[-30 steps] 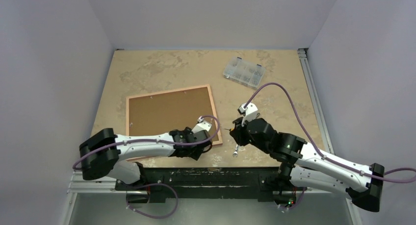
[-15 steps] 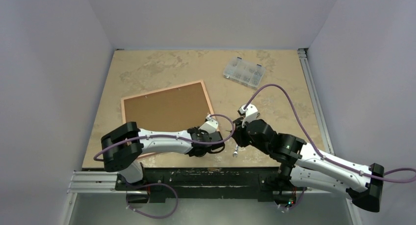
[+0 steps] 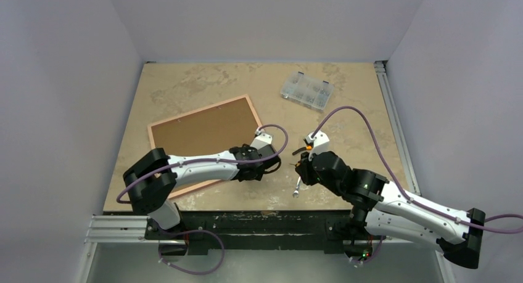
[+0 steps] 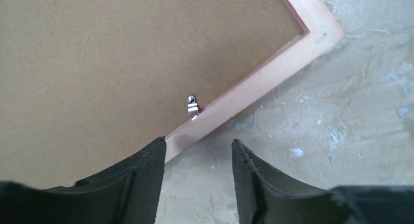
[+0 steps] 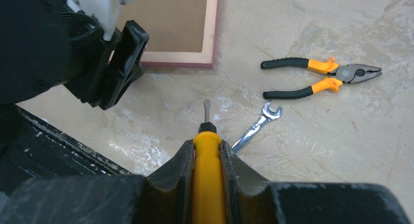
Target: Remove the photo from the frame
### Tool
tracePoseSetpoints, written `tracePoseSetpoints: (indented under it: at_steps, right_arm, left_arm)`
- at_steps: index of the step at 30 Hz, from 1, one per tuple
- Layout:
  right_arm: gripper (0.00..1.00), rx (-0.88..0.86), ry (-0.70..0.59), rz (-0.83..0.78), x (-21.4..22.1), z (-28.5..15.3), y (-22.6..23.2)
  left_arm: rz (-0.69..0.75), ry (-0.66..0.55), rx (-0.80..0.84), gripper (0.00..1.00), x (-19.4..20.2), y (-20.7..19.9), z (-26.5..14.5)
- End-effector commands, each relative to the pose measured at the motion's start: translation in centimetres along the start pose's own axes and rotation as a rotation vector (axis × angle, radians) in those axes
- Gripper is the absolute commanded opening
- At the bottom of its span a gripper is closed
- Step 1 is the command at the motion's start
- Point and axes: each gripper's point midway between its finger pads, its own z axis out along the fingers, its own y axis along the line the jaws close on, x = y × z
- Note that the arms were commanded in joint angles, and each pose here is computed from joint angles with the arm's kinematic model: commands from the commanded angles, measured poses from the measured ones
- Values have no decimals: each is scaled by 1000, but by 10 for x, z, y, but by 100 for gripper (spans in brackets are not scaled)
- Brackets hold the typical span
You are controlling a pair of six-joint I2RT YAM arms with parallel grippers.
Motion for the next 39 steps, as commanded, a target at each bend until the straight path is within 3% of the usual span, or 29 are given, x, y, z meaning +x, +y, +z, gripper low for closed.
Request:
tracePoseSetpoints:
  at_steps: [1,12,23,28,32,39]
  right_arm:
    - [0,19,-60,29,-16,-6,-3]
    - [0,-16,-44,26,-14,1,6]
    - [0,-8,-38,31,-9,3,4]
    - [0,3,-30,29,-8,4,3]
    - [0,29,-43,33,-14,3,0]
    - [0,86,-16,51,-20,10,-6]
  left_arm:
    - [13,-42,98,53,-1,-4,-12]
    - [8,22,-18,56,28,26,12]
    - [-23,42,-98,29,25,27,27]
    - [-130,89,-59,6,18,16,35]
    - [-262,105,18,0,1,-3,35]
    - [-529,126,169,0,-37,-29,40]
